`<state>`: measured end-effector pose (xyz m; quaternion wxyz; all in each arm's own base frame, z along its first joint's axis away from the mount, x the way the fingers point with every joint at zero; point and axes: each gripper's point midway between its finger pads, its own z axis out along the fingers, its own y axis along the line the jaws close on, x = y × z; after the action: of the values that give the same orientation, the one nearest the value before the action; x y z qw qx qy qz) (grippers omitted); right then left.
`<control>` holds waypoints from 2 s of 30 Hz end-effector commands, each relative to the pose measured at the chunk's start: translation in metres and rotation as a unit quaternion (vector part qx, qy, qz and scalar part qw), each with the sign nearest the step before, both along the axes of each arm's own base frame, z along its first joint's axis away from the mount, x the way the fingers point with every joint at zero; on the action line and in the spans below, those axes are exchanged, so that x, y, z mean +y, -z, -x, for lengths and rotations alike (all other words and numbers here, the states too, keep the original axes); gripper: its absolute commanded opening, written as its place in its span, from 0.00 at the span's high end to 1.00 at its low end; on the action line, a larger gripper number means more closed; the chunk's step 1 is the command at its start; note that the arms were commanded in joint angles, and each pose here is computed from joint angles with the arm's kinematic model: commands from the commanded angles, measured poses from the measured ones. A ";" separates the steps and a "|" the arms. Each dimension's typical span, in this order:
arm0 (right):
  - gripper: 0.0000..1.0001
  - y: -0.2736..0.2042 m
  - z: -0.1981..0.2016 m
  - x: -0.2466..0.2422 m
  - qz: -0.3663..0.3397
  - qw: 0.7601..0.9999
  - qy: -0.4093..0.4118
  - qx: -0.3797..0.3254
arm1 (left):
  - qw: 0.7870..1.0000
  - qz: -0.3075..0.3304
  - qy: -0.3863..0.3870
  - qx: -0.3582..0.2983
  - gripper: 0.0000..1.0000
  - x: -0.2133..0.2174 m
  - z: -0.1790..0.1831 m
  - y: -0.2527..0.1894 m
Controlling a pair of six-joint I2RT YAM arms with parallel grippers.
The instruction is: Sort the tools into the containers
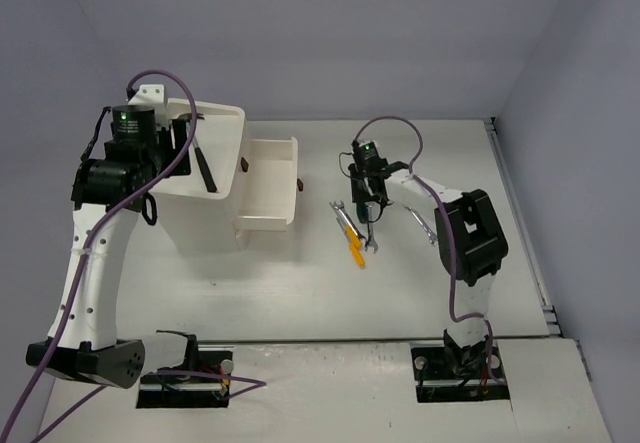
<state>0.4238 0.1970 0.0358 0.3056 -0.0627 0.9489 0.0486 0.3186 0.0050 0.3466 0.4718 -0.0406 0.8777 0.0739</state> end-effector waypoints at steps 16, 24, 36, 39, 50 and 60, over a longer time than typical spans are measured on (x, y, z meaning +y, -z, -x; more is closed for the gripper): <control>0.93 -0.229 -0.013 0.210 -0.339 0.922 -0.041 -0.185 | 0.999 0.000 -0.017 -0.042 0.35 0.002 -0.002 -0.027; 0.57 -0.224 -0.024 0.222 -0.308 0.926 -0.050 -0.212 | 0.999 -0.004 -0.018 -0.042 0.34 0.003 -0.002 -0.027; 0.42 -0.180 -0.064 0.027 -0.089 0.968 -0.009 -0.235 | 0.999 -0.006 -0.009 -0.036 0.34 -0.001 -0.005 -0.024; 0.40 -0.142 -0.069 0.002 -0.037 0.980 -0.021 -0.195 | 0.999 -0.007 -0.007 -0.032 0.34 -0.003 -0.008 -0.021; 0.34 -0.040 -0.069 -0.010 0.015 0.995 -0.054 -0.082 | 1.000 -0.005 0.002 -0.030 0.34 -0.006 -0.009 -0.021; 0.56 0.008 -0.069 -0.034 0.060 0.997 -0.034 -0.042 | 1.000 -0.009 0.003 -0.024 0.34 -0.006 -0.007 -0.016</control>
<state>0.4798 0.1760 0.0153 0.3189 -0.1165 0.9403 0.0240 0.3247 0.0018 0.3415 0.4591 -0.0347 0.8834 0.0871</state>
